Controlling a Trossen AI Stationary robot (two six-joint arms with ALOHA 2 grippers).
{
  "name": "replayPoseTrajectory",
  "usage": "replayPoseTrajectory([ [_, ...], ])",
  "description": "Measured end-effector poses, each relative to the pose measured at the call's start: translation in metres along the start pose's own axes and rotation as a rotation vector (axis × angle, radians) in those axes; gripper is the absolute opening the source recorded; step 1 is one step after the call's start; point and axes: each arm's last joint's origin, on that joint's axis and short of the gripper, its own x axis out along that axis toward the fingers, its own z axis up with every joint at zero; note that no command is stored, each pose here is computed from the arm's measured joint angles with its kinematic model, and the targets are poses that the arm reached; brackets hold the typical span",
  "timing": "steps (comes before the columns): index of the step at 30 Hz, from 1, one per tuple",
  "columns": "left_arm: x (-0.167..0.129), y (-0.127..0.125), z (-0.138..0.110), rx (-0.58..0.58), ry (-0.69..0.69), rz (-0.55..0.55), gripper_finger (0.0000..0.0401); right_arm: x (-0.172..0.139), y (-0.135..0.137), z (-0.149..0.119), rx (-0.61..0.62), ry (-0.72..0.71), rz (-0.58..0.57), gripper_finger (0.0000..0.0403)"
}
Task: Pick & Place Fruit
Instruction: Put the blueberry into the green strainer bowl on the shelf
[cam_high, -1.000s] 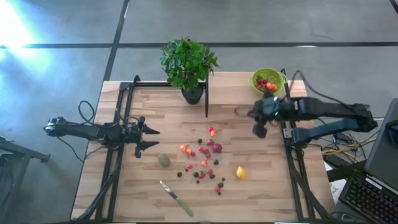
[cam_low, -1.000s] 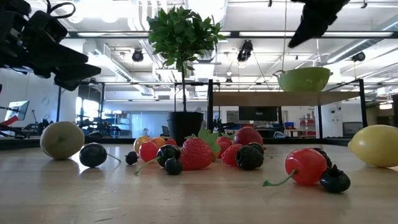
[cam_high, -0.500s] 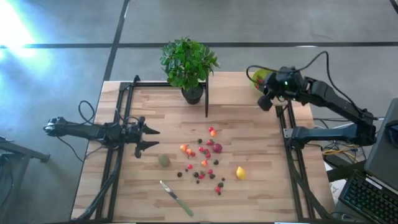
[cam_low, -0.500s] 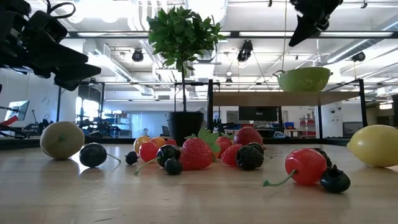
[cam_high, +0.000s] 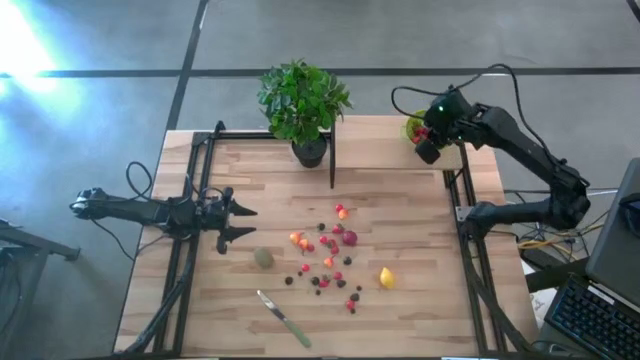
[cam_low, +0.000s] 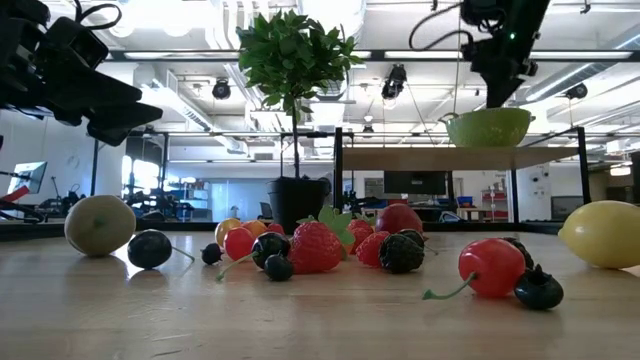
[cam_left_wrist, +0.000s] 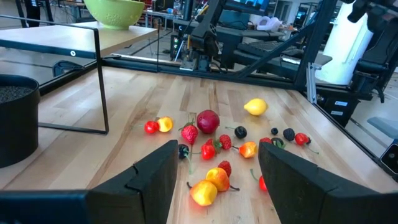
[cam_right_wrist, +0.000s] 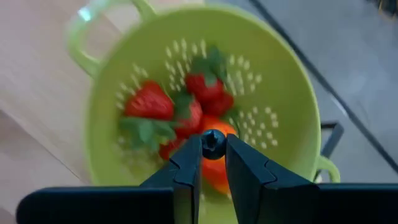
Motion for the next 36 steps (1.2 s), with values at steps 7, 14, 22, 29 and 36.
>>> replayPoseTrajectory([
  [7, 0.000, 0.000, 0.000, 0.000, 0.000, 0.000, 0.0229, 0.013, -0.007, -0.002, 0.012, 0.121, -0.010, 0.0053],
  [14, 0.000, 0.000, 0.000, 0.000, 0.000, 0.000, 0.0229, 0.014, -0.013, -0.006, 0.035, 0.146, -0.022, 0.0058],
  [22, 0.000, 0.000, 0.000, 0.000, 0.000, 0.000, 0.0229, 0.014, -0.014, -0.006, 0.062, 0.149, -0.026, 0.0082],
  [29, 0.000, 0.000, 0.000, 0.000, 0.000, 0.000, 0.0229, 0.014, -0.014, -0.006, 0.065, 0.148, -0.028, 0.0131],
  [36, 0.000, 0.000, 0.000, 0.000, 0.000, 0.000, 0.0229, 0.014, -0.014, -0.006, 0.058, 0.144, -0.028, 0.0185],
])
